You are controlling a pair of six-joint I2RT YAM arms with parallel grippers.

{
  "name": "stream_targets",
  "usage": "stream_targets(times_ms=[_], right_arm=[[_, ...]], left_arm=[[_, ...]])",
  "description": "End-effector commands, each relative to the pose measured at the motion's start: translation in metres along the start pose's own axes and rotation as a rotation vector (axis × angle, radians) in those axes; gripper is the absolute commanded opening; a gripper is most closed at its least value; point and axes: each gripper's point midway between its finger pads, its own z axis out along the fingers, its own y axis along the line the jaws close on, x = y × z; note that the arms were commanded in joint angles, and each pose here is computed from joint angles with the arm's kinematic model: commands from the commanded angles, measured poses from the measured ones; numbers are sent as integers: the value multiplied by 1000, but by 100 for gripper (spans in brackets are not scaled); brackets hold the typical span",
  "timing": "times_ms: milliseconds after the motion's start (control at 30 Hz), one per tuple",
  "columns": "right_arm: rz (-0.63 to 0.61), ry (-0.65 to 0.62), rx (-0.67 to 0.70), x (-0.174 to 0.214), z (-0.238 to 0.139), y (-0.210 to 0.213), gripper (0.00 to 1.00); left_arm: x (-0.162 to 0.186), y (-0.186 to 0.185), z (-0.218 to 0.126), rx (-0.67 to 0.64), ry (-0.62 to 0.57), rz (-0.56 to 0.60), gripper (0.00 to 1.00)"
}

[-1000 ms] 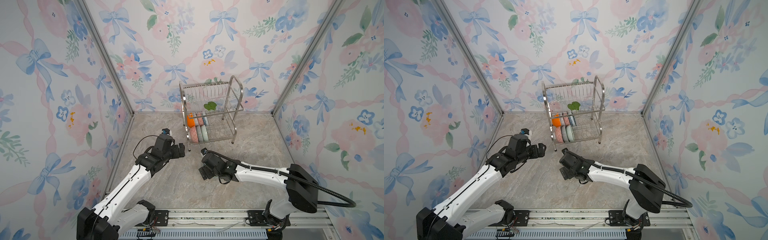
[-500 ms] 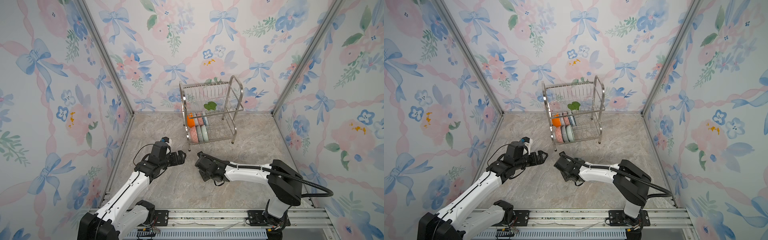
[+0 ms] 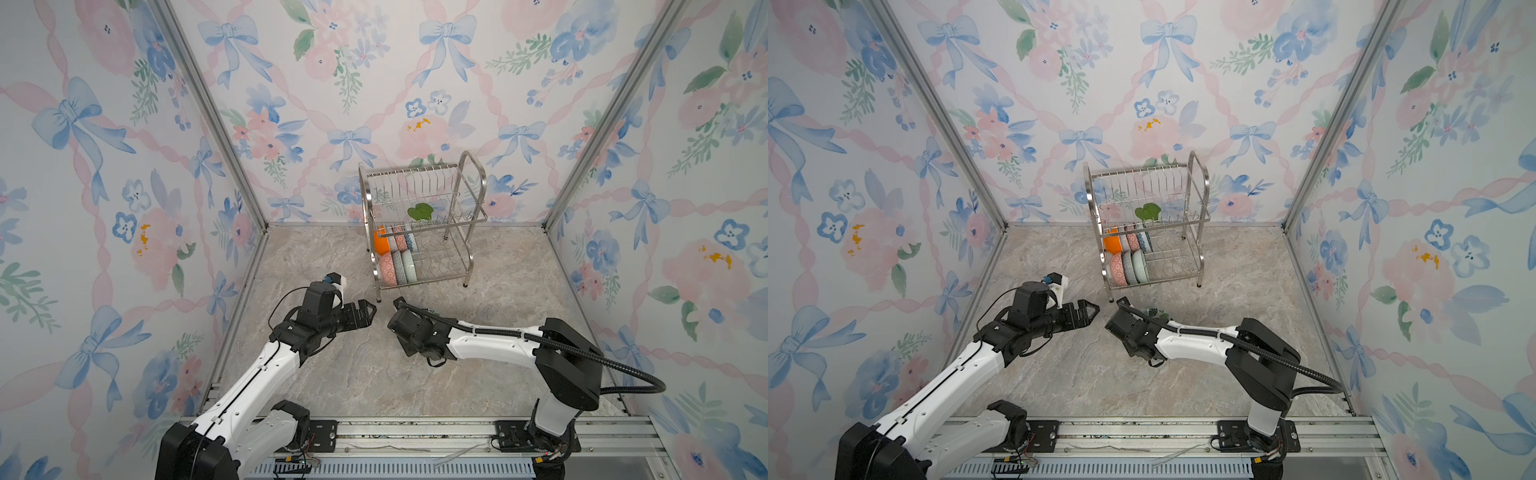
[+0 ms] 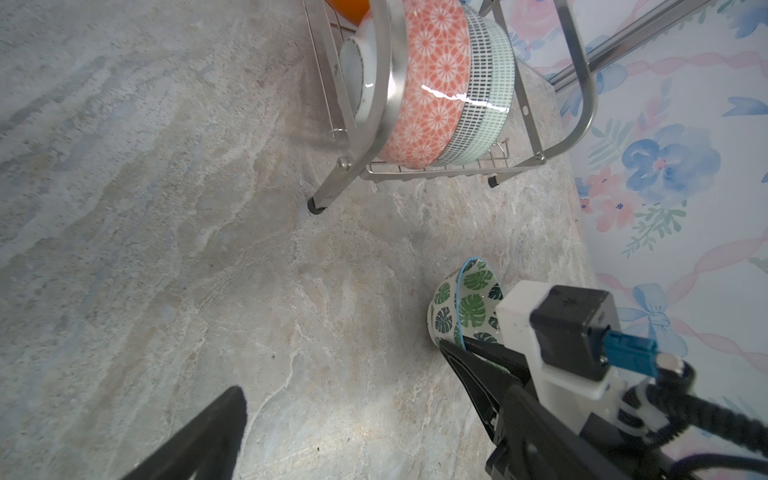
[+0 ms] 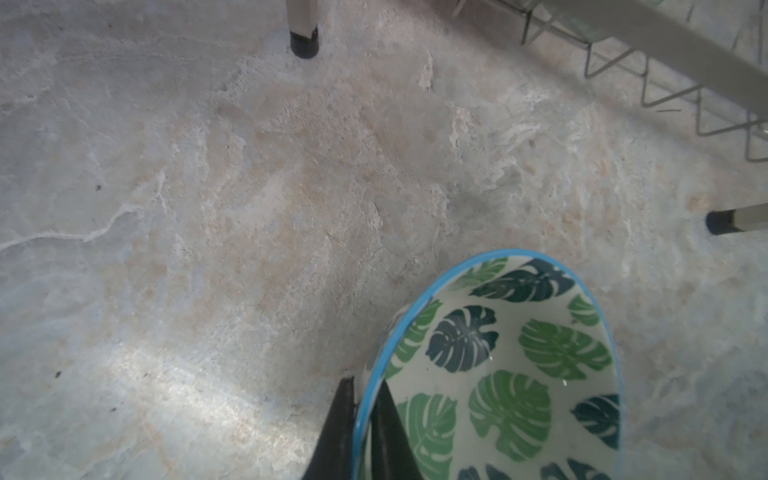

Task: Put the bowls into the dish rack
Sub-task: 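Carry the leaf-pattern bowl with right gripper into the rack front slot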

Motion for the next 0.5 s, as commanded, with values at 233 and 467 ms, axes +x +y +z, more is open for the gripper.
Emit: stream_targets(times_ms=[233, 467], right_arm=[[101, -15, -62, -6, -27, -41, 0], [253, -205, -207, -45, -72, -71, 0]], left_arm=[[5, -30, 7, 57, 4, 78, 98], [13, -55, 14, 100, 21, 151, 98]])
